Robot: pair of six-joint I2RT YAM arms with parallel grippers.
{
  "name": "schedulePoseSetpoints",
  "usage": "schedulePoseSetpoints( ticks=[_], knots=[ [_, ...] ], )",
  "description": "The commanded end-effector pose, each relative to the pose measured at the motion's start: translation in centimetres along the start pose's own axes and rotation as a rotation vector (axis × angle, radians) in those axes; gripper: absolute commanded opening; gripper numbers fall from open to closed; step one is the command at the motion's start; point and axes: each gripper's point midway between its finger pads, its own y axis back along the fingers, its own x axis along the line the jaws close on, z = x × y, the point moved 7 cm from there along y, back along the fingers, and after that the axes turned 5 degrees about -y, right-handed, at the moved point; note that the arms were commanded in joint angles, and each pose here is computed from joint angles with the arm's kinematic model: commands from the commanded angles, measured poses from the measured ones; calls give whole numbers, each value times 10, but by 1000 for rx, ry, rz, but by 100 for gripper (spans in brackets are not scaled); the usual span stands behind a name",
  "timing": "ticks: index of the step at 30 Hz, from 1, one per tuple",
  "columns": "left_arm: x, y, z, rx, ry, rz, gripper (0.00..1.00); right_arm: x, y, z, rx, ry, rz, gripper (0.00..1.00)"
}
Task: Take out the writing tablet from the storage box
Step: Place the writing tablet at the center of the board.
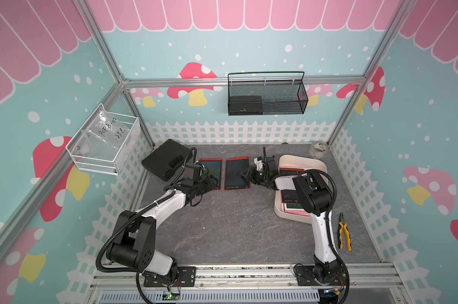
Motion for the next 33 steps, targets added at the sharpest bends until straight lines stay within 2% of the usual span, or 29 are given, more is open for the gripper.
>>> schedulePoseSetpoints(
  ticks=[1,7,12,16,28,33],
  knots=[
    [3,-2,-1,0,15,-8,55,-2,-1,0,-10,27,-88,48],
    [3,-3,-1,2,15,-10,55,-1,5,0,-17,69,-207,54],
    [2,-5,-2,7,18,-23,55,-2,7,-4,-11,72,-238,60],
    [2,-6,-2,11,20,-25,55,-4,4,-9,-4,76,-267,60],
    [2,-5,-4,12,24,-25,55,4,28,-5,-105,198,-507,67],
    [-2,-6,-5,19,18,-33,55,21,37,-1,-117,260,-487,67]
  ],
)
